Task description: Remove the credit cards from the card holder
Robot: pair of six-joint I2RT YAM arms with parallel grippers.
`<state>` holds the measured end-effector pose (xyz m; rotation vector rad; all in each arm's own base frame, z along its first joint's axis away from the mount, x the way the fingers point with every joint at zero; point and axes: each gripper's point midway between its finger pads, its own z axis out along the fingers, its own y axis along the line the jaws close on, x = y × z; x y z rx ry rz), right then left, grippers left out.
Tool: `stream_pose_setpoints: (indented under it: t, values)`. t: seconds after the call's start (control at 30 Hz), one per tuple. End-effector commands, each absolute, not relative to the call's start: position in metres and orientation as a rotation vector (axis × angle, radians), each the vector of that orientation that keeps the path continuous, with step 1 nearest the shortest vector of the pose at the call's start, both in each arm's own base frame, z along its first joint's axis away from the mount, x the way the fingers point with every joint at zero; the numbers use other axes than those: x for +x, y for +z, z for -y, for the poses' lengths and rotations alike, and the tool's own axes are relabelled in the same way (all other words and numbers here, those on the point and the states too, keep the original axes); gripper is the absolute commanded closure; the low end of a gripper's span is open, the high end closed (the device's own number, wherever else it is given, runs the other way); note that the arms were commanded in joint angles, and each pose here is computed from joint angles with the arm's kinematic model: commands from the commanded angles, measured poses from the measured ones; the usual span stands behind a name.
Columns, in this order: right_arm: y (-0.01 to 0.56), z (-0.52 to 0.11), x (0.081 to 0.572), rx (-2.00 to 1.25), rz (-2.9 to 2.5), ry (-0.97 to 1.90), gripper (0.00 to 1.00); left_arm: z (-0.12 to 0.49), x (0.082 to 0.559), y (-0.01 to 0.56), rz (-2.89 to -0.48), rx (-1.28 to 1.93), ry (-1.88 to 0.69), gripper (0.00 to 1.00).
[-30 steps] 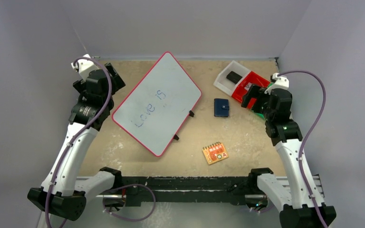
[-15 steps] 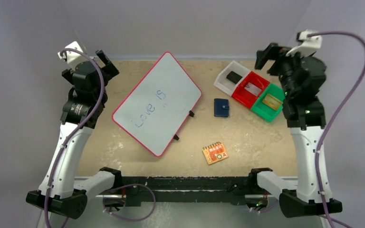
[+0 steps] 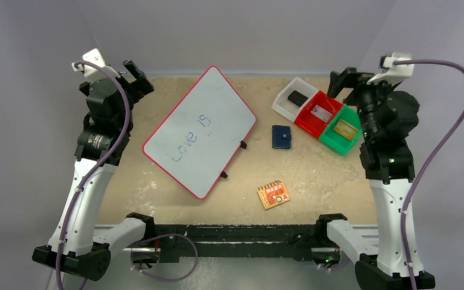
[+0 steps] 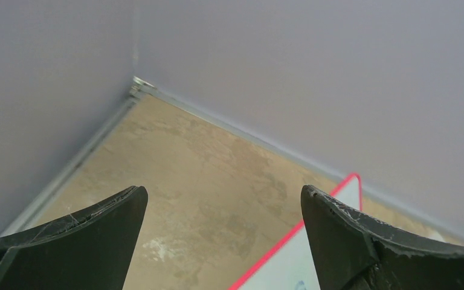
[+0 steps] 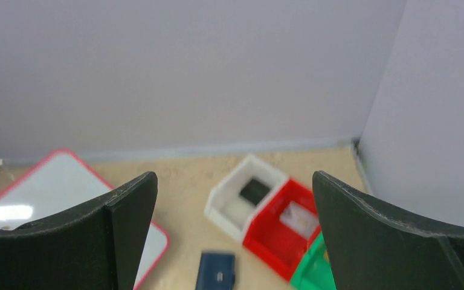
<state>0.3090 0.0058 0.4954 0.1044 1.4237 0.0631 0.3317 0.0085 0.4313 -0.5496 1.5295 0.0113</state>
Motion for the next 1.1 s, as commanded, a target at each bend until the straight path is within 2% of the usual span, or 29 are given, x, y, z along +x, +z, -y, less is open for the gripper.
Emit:
stream_pose_setpoints:
  t: [0.0, 0.1, 0.17, 0.3, 0.43, 0.67, 0.8, 1.07]
  values:
    - [0.406, -0.012, 0.312, 0.144, -1.619, 0.12, 0.0, 0.061, 0.355, 0.4, -1.677, -0.3, -0.301, 0.0]
    - [0.351, -0.019, 0.304, 0.193, -1.745, 0.177, 0.0, 0.133, 0.358, 0.386, -1.75, -0.118, -0.644, 0.0]
    - [0.325, -0.02, 0.298, 0.22, -1.8, 0.192, 0.0, 0.177, 0.361, 0.367, -1.835, -0.064, -0.736, 0.0]
    - [0.3, -0.011, 0.287, 0.314, -1.843, 0.167, 0.0, 0.265, 0.356, 0.313, -2.028, 0.171, -0.667, 0.0]
    - [0.301, -0.005, 0.28, 0.351, -1.828, 0.141, 0.0, 0.318, 0.36, 0.284, -2.058, 0.163, -0.789, 0.0]
    - [0.308, 0.009, 0.271, 0.393, -1.787, 0.075, 0.0, 0.359, 0.339, 0.186, -2.254, 0.301, -0.662, 0.0]
    - [0.309, 0.009, 0.27, 0.392, -1.789, 0.076, 0.0, 0.345, 0.346, 0.138, -2.334, 0.136, -0.583, 0.0]
    - [0.301, 0.007, 0.268, 0.402, -1.801, 0.09, 0.0, 0.364, 0.331, 0.082, -2.452, 0.184, -0.693, 0.01]
